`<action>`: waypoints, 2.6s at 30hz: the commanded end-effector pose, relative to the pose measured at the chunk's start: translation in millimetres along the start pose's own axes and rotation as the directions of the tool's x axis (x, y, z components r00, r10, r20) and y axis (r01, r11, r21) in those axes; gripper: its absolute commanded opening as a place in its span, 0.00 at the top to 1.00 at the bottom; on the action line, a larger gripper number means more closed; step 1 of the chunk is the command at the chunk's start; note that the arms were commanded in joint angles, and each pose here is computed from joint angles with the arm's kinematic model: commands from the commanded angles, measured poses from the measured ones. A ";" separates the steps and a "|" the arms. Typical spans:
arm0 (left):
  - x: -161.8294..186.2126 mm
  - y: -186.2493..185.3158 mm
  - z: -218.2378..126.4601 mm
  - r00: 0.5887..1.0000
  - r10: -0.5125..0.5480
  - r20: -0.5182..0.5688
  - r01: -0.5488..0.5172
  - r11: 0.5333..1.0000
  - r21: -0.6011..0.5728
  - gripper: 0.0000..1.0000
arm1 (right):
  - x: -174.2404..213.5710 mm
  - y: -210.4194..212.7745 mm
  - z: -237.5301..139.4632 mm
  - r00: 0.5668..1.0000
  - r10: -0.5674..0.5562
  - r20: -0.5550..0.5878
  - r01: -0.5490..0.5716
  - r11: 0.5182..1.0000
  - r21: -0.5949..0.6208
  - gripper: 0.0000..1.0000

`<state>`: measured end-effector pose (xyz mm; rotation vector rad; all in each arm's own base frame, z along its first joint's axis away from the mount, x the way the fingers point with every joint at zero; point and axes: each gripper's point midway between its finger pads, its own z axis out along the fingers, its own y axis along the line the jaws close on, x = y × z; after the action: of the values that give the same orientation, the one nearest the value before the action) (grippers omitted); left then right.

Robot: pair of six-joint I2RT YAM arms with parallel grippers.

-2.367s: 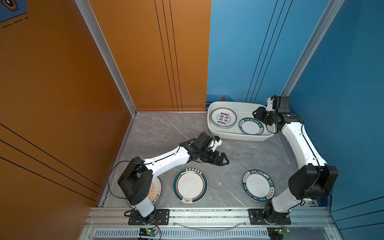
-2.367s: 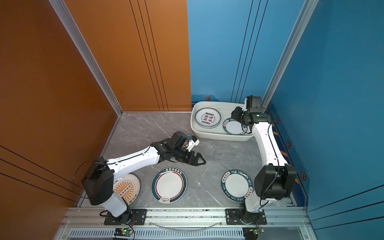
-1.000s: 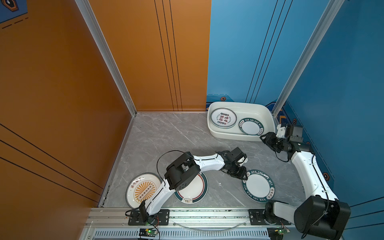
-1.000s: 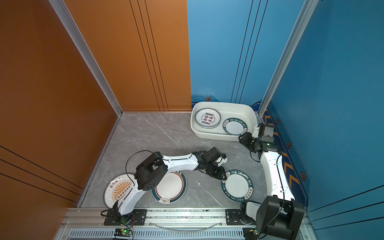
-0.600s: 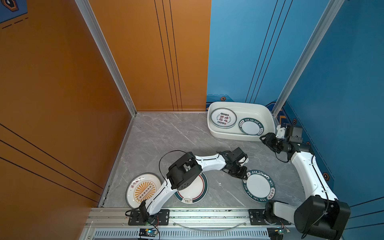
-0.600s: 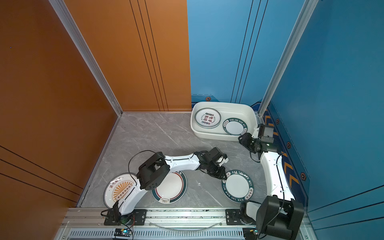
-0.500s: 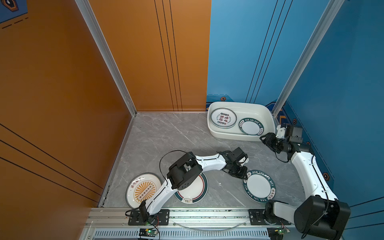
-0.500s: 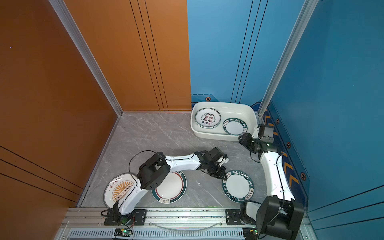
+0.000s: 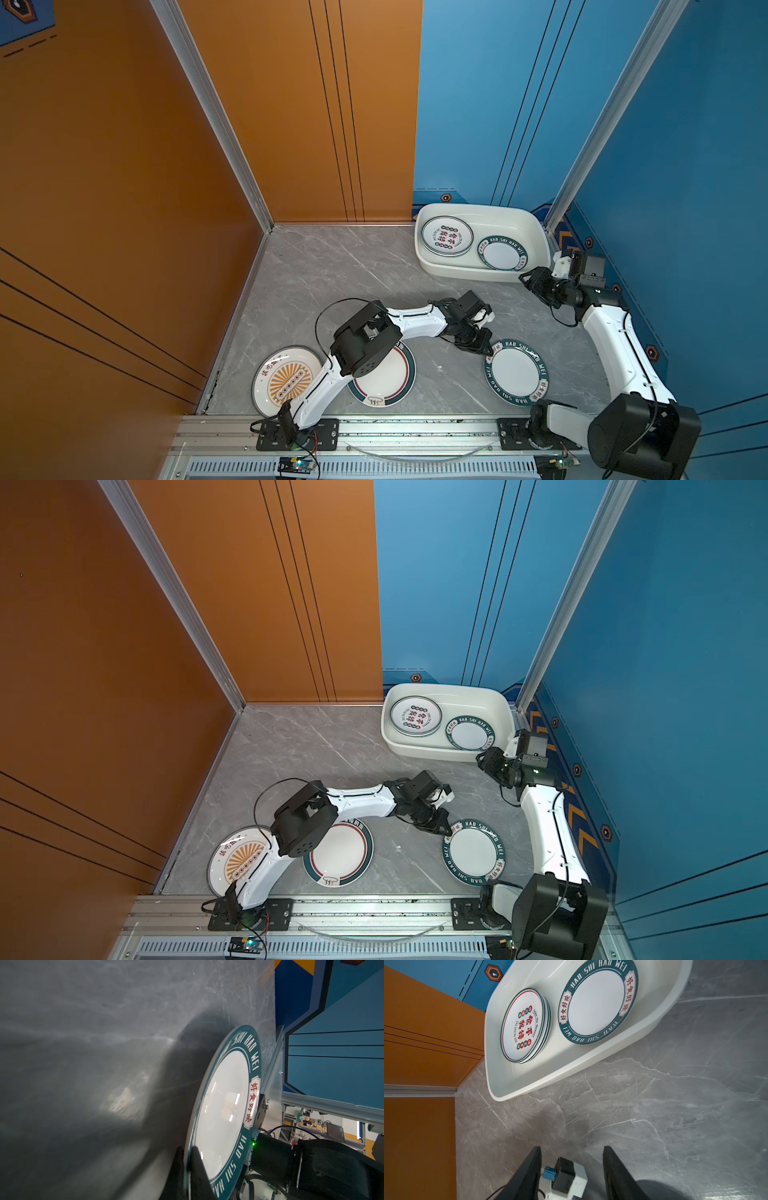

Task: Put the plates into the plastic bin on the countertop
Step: 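Reach the left gripper to the green-rimmed plate while the right gripper withdraws, then pinch the green-rimmed plate rim with the left gripper, tilt it toward the right gripper, then grasp the plate rim with the right gripper while the left gripper holds it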

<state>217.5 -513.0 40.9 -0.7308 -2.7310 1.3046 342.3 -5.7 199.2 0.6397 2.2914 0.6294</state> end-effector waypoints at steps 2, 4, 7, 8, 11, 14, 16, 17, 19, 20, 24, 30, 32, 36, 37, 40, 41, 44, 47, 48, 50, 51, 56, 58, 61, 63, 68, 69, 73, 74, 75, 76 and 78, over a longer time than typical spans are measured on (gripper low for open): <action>-17.5 22.2 -47.9 0.993 -0.046 0.108 0.050 0.998 -0.031 1.00 | -4.2 24.3 -0.3 1.000 -0.008 0.022 0.011 0.989 -0.150 0.45; -20.9 24.3 -70.8 0.987 -0.064 0.150 0.066 0.998 -0.005 1.00 | -4.0 34.6 4.2 1.000 -0.005 0.009 0.006 0.978 -0.210 0.43; -20.5 30.4 -104.7 0.976 -0.085 0.203 0.086 0.996 0.005 1.00 | -3.3 46.5 9.8 1.000 -0.025 -0.003 0.023 0.967 -0.253 0.33; -20.1 31.8 -114.9 0.972 -0.088 0.217 0.089 0.996 0.005 1.00 | -2.1 47.4 11.7 1.000 -0.027 -0.007 0.025 0.967 -0.253 0.31; -17.3 38.2 -148.1 0.960 -0.099 0.262 0.103 0.995 -0.002 1.00 | -1.6 48.9 16.9 0.999 -0.031 -0.008 0.027 0.967 -0.253 0.23; -14.4 45.9 -181.0 0.944 -0.113 0.309 0.121 0.993 -0.006 1.00 | -0.8 52.1 20.9 0.999 -0.040 -0.013 0.035 0.963 -0.266 0.22; -13.0 49.7 -201.0 0.932 -0.124 0.340 0.130 0.991 0.005 1.00 | 1.3 55.6 24.2 0.999 -0.048 -0.025 0.039 0.958 -0.284 0.21; -12.1 51.4 -210.9 0.926 -0.132 0.354 0.135 0.991 0.015 1.00 | 3.1 57.9 26.4 0.998 -0.053 -0.034 0.041 0.954 -0.297 0.21; -11.3 54.3 -228.5 0.915 -0.145 0.377 0.142 0.989 0.035 1.00 | 7.3 63.7 31.4 0.996 -0.062 -0.057 0.040 0.942 -0.332 0.21; -10.4 55.3 -236.8 0.910 -0.148 0.386 0.142 0.989 0.044 1.00 | 10.0 68.5 34.0 0.995 -0.069 -0.073 0.038 0.932 -0.360 0.21; -8.6 60.3 -266.2 0.889 -0.163 0.429 0.150 0.987 0.063 1.00 | 26.3 91.4 44.4 0.984 -0.113 -0.138 0.035 0.881 -0.472 0.21; -4.5 66.1 -290.6 0.865 -0.194 0.463 0.167 0.981 0.098 1.00 | 63.3 116.9 61.9 0.949 -0.207 -0.237 0.040 0.827 -0.561 0.22; -5.5 64.6 -296.6 0.859 -0.193 0.474 0.163 0.981 0.105 1.00 | 75.3 125.3 66.5 0.934 -0.239 -0.266 0.042 0.811 -0.583 0.22; -7.2 62.7 -306.1 0.849 -0.198 0.489 0.162 0.980 0.117 1.00 | 97.0 134.3 75.7 0.906 -0.292 -0.305 0.064 0.809 -0.585 0.24; -7.7 62.1 -308.2 0.847 -0.199 0.493 0.160 0.980 0.121 1.00 | 100.9 134.5 78.4 0.901 -0.298 -0.314 0.066 0.811 -0.581 0.24; -10.1 58.5 -314.4 0.841 -0.198 0.503 0.150 0.980 0.134 1.00 | 110.8 137.2 82.9 0.886 -0.310 -0.344 0.054 0.807 -0.588 0.26; -10.1 58.8 -315.2 0.842 -0.197 0.502 0.150 0.980 0.133 1.00 | 114.9 139.2 82.7 0.880 -0.319 -0.351 0.052 0.800 -0.597 0.28; -11.1 61.8 -317.3 0.842 -0.203 0.501 0.156 0.979 0.134 1.00 | 124.0 146.8 79.7 0.866 -0.346 -0.360 0.050 0.777 -0.627 0.33; -11.6 63.5 -316.8 0.842 -0.208 0.498 0.160 0.977 0.138 1.00 | 131.8 152.6 77.7 0.853 -0.367 -0.371 0.045 0.760 -0.648 0.44; -11.5 63.6 -316.5 0.843 -0.209 0.496 0.160 0.977 0.139 1.00 | 135.0 153.9 77.6 0.847 -0.372 -0.379 0.039 0.756 -0.653 0.50; -11.7 64.4 -316.7 0.842 -0.210 0.497 0.162 0.977 0.138 1.00 | 140.7 158.5 76.9 0.836 -0.386 -0.390 0.032 0.744 -0.667 0.58; -11.8 65.1 -316.7 0.842 -0.211 0.497 0.163 0.977 0.139 1.00 | 144.7 161.0 76.1 0.830 -0.395 -0.395 0.028 0.735 -0.677 0.60; -17.8 63.1 -322.2 0.842 -0.212 0.496 0.162 0.976 0.142 1.00 | 161.1 176.6 71.1 0.799 -0.442 -0.409 0.013 0.692 -0.722 0.73; -16.4 64.9 -321.2 0.849 -0.219 0.481 0.178 0.975 0.131 1.00 | 164.6 181.2 69.4 0.793 -0.455 -0.405 0.017 0.681 -0.732 0.80; -16.1 69.8 -320.2 0.853 -0.227 0.470 0.195 0.974 0.117 1.00 | 165.7 188.2 67.3 0.789 -0.463 -0.403 0.019 0.674 -0.738 0.90; -16.1 73.3 -320.4 0.849 -0.233 0.474 0.207 0.972 0.107 1.00 | 165.5 193.5 65.6 0.787 -0.467 -0.403 0.017 0.669 -0.743 0.96; -13.9 74.0 -325.1 0.837 -0.233 0.494 0.225 0.971 0.077 0.98 | 162.4 205.2 64.2 0.783 -0.468 -0.409 0.021 0.677 -0.735 1.00; -13.6 72.4 -327.1 0.835 -0.231 0.499 0.224 0.972 0.075 0.96 | 161.1 206.0 64.9 0.784 -0.465 -0.412 0.024 0.685 -0.728 1.00; -10.9 69.7 -332.6 0.828 -0.221 0.515 0.224 0.973 0.057 0.80 | 157.4 206.5 69.1 0.784 -0.446 -0.431 0.029 0.721 -0.693 1.00; -10.0 69.8 -332.8 0.827 -0.222 0.516 0.227 0.972 0.055 0.76 | 155.8 206.9 69.6 0.786 -0.445 -0.429 0.036 0.726 -0.687 1.00; -9.7 70.3 -332.8 0.827 -0.223 0.516 0.229 0.972 0.052 0.72 | 153.5 206.5 69.7 0.789 -0.442 -0.426 0.042 0.731 -0.681 1.00; -9.2 70.3 -333.2 0.826 -0.223 0.517 0.231 0.972 0.050 0.69 | 151.9 206.6 69.9 0.792 -0.440 -0.424 0.049 0.737 -0.674 1.00; -8.2 71.3 -332.7 0.827 -0.219 0.518 0.231 0.972 0.042 0.63 | 147.7 206.6 69.7 0.796 -0.437 -0.419 0.063 0.748 -0.660 1.00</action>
<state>327.9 -237.2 192.3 -0.0064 -3.0699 1.6056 343.0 261.4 200.2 -0.2447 2.3688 1.5605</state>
